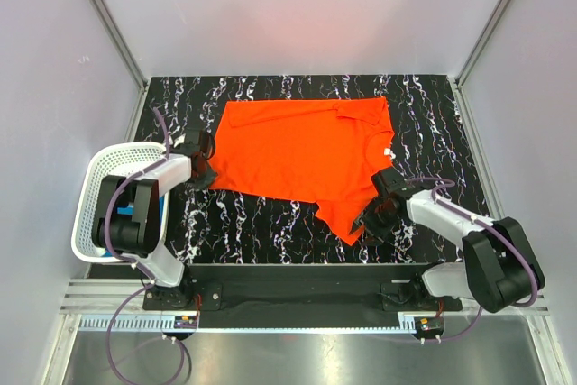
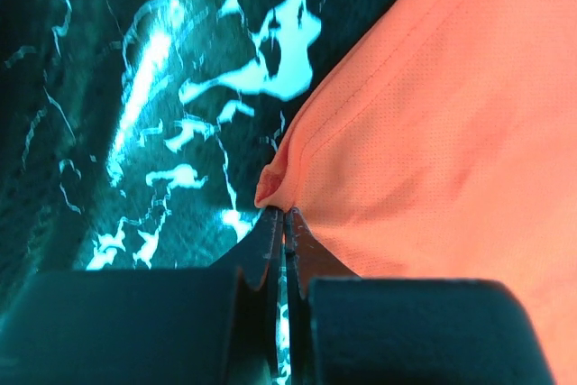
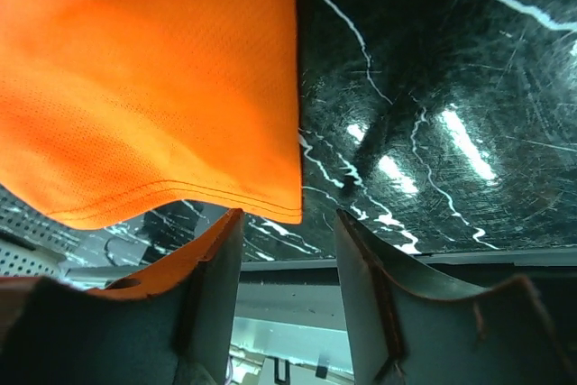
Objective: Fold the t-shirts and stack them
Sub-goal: Flatten the tshirt out
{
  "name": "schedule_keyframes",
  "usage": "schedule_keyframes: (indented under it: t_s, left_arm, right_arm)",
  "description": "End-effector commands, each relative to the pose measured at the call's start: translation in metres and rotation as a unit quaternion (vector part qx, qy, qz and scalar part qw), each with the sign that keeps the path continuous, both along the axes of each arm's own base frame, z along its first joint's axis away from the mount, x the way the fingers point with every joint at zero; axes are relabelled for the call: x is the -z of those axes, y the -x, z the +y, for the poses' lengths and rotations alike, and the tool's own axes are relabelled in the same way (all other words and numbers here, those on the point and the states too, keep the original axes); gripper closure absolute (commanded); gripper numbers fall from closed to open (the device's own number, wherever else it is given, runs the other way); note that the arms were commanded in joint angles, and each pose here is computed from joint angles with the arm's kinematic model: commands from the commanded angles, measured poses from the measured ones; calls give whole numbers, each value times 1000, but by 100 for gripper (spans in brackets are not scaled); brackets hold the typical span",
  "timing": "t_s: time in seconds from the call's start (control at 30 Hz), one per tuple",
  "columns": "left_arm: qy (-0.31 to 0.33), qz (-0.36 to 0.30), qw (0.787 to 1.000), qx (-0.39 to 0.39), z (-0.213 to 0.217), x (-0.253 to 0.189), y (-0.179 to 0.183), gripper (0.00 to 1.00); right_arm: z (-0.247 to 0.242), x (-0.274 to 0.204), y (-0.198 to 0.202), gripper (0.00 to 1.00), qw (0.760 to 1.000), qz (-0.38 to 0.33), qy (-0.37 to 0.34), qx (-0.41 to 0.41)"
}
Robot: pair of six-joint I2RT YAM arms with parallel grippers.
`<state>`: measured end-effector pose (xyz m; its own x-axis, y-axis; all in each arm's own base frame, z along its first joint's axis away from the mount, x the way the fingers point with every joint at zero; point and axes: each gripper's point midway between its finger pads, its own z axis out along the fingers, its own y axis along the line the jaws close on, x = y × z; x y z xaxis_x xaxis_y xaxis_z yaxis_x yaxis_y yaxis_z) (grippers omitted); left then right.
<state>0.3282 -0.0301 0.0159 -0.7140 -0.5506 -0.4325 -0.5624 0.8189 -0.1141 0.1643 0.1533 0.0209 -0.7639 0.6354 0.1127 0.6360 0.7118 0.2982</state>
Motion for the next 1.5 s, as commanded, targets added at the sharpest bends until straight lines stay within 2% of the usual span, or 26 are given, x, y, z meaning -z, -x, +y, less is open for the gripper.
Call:
schedule_keyframes:
  t_s: [0.0, 0.17, 0.47, 0.53, 0.7, 0.8, 0.87, 0.9, 0.97, 1.07, 1.2, 1.33, 1.4, 1.43, 1.47]
  left_arm:
    - [16, 17, 1000, 11, -9, 4, 17, 100]
    - [18, 11, 1000, 14, -9, 0, 19, 100]
    - [24, 8, 1000, 17, -11, -1, 20, 100]
    - [27, 5, 999, 17, -13, -3, 19, 100]
    - [26, -1, 999, 21, -13, -7, 18, 100]
    - [25, -1, 999, 25, -13, -8, 18, 100]
    - [25, -7, 999, 30, -13, -12, 18, 100]
    - [23, -9, 999, 33, -13, -14, 18, 100]
    - [20, -18, 999, 37, -12, -21, 16, 100]
    - [17, -31, 998, 43, -11, -34, 12, 100]
    - [13, -60, 997, 54, -12, -61, 4, 100]
    - [10, -107, 992, 64, -17, -102, -13, 100]
    - [6, -151, 986, 77, -23, -140, -28, 100]
    - [4, -162, 983, 83, -26, -153, -31, 100]
    - [6, -194, 977, 88, -29, -181, -41, 100]
  right_arm:
    - [1, -1, -10, 49, 999, -15, 24, 24]
    - [-10, 6, -4, 49, 998, -5, 62, 28]
    - [-6, 15, -13, 52, 997, 6, 68, 37]
    - [-8, 20, -11, 55, 996, 15, 75, 41]
    - [-9, 23, -15, 69, 995, 14, 84, 52]
    - [-10, 27, -16, 82, 994, 19, 89, 51]
    - [-10, 22, -22, 97, 995, 5, 91, 49]
    - [-12, 18, -23, 100, 995, -3, 94, 46]
    - [-15, 10, -31, 100, 993, -21, 102, 48]
    - [-20, -15, -46, 100, 991, -64, 115, 32]
    - [-39, -82, -84, 100, 974, -177, 135, 30]
    - [-75, -172, -129, 100, 933, -309, 173, 69]
    - [-91, -199, -146, 100, 919, -339, 193, 63]
    - [-92, -235, -158, 100, 904, -377, 192, 67]
    - [-96, -252, -164, 100, 894, -396, 203, 53]
